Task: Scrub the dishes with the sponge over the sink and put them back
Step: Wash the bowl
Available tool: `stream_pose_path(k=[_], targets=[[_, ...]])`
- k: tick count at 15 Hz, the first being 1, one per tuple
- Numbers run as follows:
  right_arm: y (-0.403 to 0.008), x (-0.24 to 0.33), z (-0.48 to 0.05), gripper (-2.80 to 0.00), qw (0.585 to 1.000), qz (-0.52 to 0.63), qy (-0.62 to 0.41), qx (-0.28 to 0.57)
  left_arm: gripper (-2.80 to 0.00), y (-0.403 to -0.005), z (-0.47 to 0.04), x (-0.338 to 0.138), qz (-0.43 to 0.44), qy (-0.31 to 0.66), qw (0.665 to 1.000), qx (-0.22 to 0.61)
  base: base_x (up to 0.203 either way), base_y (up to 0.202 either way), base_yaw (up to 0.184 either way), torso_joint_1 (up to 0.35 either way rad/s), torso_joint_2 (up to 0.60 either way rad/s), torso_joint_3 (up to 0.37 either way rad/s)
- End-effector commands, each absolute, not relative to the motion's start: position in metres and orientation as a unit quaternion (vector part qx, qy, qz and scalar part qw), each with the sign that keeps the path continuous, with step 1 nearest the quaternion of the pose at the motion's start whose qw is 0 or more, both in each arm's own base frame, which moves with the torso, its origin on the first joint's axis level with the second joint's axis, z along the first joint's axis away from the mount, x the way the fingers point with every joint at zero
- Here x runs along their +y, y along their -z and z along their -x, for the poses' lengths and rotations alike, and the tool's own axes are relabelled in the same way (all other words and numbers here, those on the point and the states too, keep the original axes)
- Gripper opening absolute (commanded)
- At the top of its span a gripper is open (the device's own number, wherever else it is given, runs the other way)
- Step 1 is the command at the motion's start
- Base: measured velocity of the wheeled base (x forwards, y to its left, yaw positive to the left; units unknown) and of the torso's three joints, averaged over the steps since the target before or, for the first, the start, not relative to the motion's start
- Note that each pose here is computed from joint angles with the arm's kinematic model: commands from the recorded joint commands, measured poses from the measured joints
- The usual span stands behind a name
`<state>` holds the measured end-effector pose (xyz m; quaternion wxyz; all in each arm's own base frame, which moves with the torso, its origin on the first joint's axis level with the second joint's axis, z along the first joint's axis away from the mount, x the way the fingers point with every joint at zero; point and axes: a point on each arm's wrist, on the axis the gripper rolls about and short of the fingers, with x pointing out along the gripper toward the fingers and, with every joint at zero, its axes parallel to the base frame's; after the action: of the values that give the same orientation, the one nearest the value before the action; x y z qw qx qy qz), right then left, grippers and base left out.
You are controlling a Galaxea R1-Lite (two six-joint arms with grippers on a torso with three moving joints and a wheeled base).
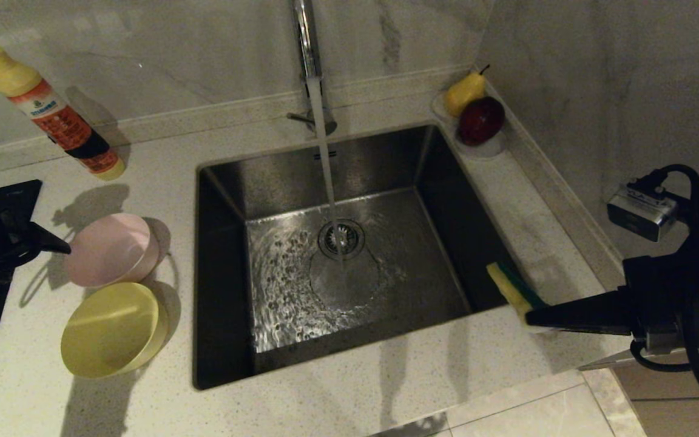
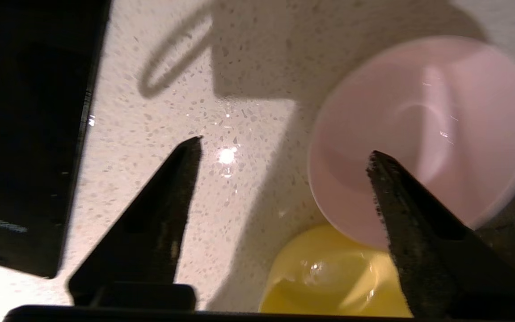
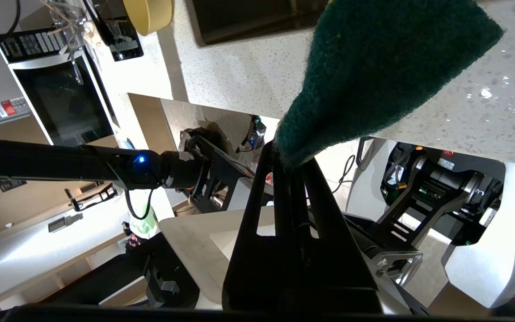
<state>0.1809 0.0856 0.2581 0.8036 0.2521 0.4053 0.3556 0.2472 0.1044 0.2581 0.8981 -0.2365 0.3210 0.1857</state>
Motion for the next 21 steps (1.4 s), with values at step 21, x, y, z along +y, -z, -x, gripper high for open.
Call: stream_pose_path(k=[21], targets=[[-0.239, 0.076, -0.190, -2.80, 0.798, -0.264, -0.353, 0.411, 0.00, -0.210, -0.286, 0.114, 0.238, -0.209, 0.864, 0.392, 0.000, 0.000, 0.000, 0.000, 0.00, 0.000]])
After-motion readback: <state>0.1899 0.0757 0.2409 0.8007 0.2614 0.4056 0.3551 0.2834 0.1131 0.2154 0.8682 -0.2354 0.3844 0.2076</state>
